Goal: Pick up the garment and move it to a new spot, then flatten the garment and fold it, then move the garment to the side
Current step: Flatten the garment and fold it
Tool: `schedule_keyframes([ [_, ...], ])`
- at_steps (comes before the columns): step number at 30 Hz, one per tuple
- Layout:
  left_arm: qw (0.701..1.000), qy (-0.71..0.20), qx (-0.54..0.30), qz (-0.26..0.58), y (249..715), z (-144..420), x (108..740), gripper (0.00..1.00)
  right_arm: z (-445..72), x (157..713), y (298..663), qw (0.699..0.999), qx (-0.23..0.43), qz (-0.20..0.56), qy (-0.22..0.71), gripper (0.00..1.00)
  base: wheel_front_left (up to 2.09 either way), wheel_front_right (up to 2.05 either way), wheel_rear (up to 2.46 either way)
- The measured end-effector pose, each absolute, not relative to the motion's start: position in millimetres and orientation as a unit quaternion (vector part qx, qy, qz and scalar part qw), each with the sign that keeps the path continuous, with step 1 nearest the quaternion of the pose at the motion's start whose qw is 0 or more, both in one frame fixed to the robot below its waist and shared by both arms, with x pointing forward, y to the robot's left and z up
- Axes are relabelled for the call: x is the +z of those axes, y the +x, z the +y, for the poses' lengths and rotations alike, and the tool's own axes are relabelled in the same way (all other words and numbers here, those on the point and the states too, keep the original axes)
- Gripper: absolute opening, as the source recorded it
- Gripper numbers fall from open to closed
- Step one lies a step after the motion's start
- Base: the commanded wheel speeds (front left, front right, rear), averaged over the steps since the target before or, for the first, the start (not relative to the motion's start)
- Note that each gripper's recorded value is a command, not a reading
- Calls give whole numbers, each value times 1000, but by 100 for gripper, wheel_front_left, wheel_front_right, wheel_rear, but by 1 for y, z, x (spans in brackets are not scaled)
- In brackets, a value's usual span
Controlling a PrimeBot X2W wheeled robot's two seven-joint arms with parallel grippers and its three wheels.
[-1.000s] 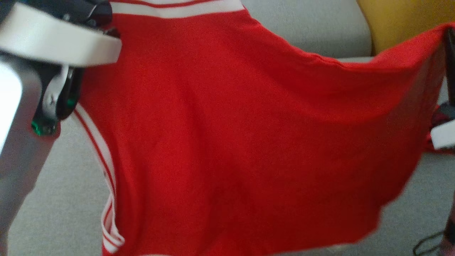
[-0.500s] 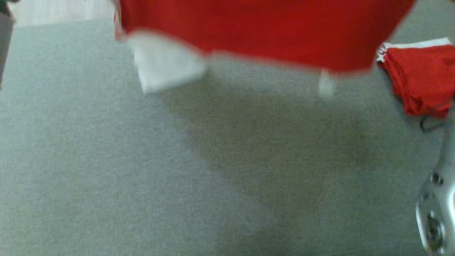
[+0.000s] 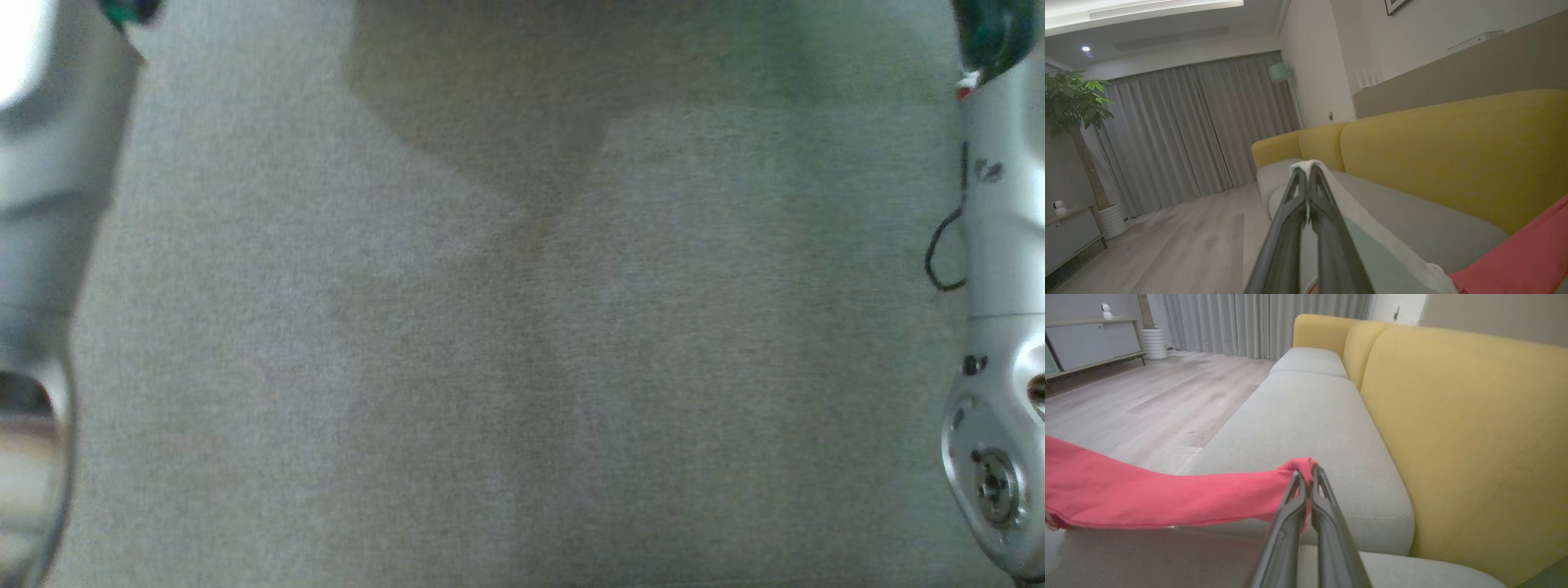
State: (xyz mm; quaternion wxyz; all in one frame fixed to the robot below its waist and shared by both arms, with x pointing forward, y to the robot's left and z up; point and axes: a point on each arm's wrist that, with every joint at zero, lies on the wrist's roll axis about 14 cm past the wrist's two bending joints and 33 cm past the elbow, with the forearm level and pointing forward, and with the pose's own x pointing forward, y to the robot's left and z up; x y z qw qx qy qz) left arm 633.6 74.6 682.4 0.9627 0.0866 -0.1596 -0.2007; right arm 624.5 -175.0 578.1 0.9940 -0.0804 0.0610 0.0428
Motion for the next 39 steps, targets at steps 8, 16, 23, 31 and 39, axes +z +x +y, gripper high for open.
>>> schedule_keyframes([
  [8, 976, -4, -205, -68, 618, 78, 559, 0, -153, 471, 622, 988, 67, 134, -27, 0, 0, 0, 0],
  [16, 975, -57, -203, -71, 576, 83, 542, 0, -159, 448, 597, 990, 55, 129, 23, 0, 0, 0, 0],
  [23, 981, -116, -150, -34, 499, 111, 519, 0, -181, 432, 532, 988, 19, 142, 67, 0, 0, 0, 0],
  [31, 981, -155, -116, -8, 402, 118, 520, 0, -186, 443, 444, 981, 9, 146, 126, 0, 0, 0, 0],
  [39, 977, -169, -114, 57, 305, 112, 515, 0, -187, 452, 350, 974, 22, 187, 128, 0, 0, 0, 0],
])
